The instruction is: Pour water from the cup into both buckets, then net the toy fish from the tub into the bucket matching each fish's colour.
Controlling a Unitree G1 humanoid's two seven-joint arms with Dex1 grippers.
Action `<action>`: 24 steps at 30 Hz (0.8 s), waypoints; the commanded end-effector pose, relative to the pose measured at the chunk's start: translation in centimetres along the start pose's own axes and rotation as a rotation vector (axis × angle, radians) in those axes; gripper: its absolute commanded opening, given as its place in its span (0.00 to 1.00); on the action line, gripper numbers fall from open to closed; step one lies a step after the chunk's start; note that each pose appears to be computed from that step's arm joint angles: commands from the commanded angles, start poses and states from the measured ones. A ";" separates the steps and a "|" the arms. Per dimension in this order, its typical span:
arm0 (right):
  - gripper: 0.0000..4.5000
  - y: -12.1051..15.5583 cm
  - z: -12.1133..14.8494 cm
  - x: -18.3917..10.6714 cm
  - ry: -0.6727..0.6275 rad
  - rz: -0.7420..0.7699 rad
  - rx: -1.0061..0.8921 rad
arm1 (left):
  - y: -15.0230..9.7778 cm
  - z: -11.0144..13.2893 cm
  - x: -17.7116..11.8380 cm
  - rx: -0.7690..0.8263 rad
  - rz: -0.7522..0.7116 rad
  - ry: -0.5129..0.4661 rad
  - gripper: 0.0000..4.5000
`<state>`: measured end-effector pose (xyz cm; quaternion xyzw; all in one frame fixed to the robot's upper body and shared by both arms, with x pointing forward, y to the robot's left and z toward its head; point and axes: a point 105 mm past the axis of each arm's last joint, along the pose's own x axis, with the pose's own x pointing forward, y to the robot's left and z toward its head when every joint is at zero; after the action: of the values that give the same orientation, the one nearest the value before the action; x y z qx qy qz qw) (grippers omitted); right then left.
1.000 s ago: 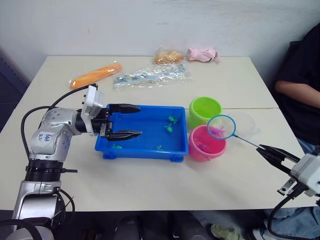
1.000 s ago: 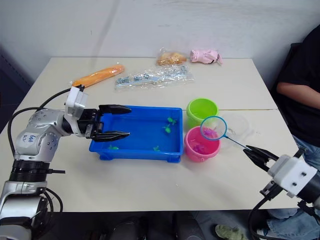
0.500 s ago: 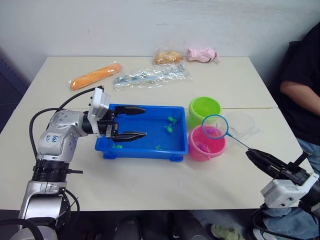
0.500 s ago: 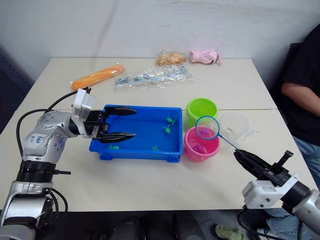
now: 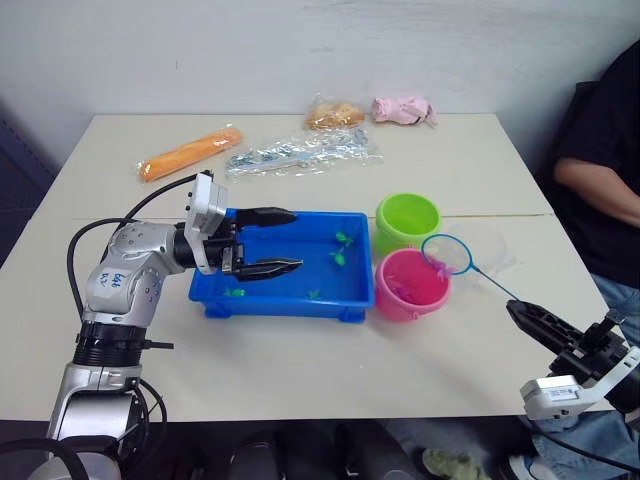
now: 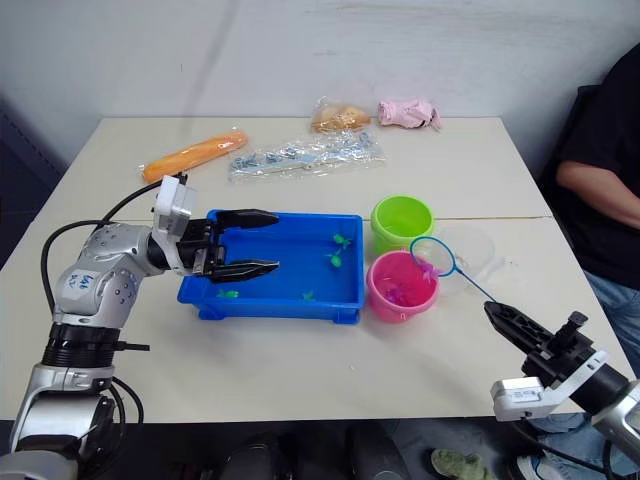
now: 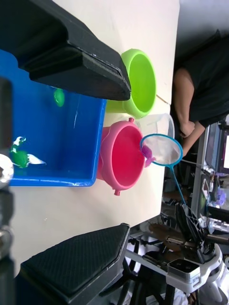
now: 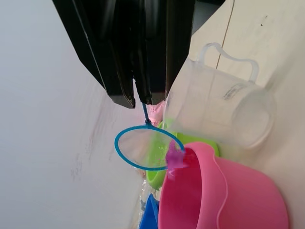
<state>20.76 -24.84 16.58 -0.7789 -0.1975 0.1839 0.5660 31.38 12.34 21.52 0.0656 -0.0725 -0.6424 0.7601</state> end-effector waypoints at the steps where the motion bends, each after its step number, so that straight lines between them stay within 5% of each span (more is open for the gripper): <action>1: 0.00 -0.6 -0.1 -0.1 -0.019 -0.025 -0.023 | 0.1 1.2 -0.2 0.054 0.015 -0.027 0.99; 10: 0.00 -1.0 -0.8 0.2 0.036 -0.095 0.056 | -0.1 1.1 -0.1 0.051 -0.006 -0.015 0.99; 17: 0.00 -3.3 -0.1 2.0 -0.077 -0.213 0.747 | 0.3 0.2 -2.9 0.012 0.085 -0.003 0.99; 24: 0.00 -6.0 1.6 5.1 -0.278 -0.094 1.289 | 0.1 -1.0 -7.5 -0.022 0.271 -0.004 0.99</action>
<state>23.92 -20.30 20.89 -0.2890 -0.1614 0.3106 0.8910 30.80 18.83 19.17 0.0310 -0.0508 -0.5487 0.8339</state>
